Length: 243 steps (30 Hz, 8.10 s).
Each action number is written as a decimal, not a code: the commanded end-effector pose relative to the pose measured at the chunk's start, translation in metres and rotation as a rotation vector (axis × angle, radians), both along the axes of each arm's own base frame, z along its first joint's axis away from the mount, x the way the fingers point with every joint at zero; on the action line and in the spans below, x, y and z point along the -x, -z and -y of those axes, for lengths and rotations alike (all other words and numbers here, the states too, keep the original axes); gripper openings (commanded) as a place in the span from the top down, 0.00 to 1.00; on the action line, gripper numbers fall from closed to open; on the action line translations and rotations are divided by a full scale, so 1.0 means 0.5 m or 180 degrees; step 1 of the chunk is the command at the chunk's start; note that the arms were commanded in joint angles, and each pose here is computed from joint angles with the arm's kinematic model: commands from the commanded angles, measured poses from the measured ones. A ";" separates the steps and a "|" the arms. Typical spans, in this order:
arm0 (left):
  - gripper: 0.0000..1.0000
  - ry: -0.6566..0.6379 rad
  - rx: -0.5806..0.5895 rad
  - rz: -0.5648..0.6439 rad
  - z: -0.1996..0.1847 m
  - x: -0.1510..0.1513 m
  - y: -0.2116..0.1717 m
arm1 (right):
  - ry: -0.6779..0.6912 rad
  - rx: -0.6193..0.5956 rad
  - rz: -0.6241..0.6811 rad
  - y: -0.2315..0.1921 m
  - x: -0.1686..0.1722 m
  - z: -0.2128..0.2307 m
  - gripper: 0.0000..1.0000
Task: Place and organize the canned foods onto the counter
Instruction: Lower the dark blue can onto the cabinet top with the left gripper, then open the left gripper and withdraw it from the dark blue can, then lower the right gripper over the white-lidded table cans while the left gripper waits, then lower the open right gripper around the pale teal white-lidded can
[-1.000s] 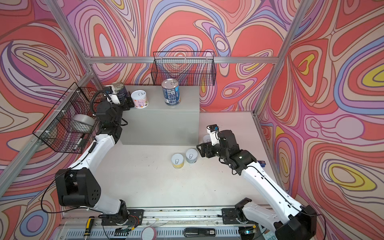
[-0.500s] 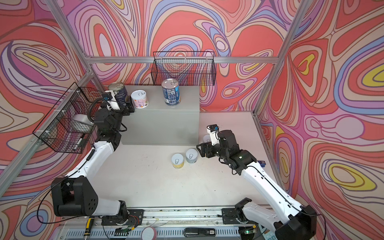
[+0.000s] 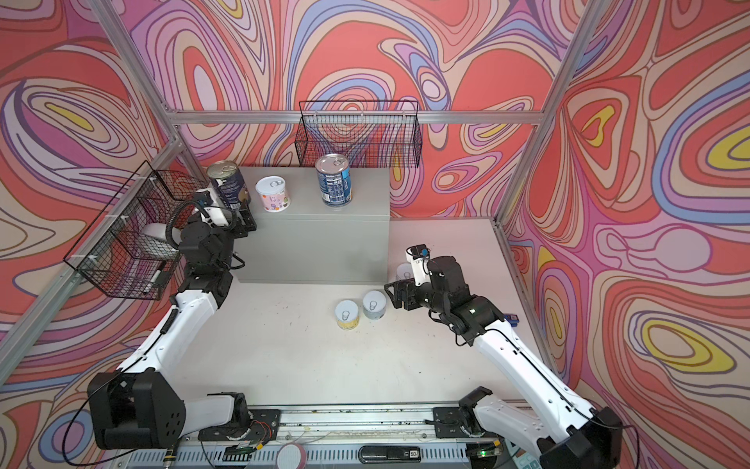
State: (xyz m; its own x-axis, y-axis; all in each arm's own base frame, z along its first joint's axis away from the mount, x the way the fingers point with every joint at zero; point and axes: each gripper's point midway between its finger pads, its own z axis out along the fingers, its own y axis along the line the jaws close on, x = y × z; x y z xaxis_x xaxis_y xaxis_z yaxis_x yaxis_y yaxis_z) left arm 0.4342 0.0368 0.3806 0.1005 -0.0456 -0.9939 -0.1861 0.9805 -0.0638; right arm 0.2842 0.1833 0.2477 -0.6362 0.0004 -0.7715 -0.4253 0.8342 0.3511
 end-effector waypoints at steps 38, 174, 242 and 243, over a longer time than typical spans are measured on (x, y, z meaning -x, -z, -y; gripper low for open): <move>0.00 -0.0222 0.0069 -0.0157 -0.027 0.002 -0.014 | 0.0082 -0.0047 -0.0004 0.002 0.032 0.023 0.15; 0.00 0.2389 0.0242 -0.2039 0.314 0.385 0.282 | 0.0401 0.0751 -0.1218 0.360 -0.097 -0.158 0.08; 0.00 0.2388 0.0265 -0.2077 0.315 0.384 0.287 | 0.0422 0.1156 -0.1184 0.344 -0.061 -0.127 0.08; 0.00 0.2390 0.0271 -0.2078 0.315 0.384 0.286 | 0.0428 0.1187 -0.1193 0.350 -0.062 -0.125 0.08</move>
State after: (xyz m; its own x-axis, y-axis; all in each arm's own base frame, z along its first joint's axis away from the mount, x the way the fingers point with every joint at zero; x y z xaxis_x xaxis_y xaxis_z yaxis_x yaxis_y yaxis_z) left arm 0.2454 -0.1198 0.2440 -0.5267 0.0413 -0.8490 0.4538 0.8582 -0.2398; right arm 0.3115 0.2500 0.0790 -0.8809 -0.1053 -0.4614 -0.2075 0.9622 0.1766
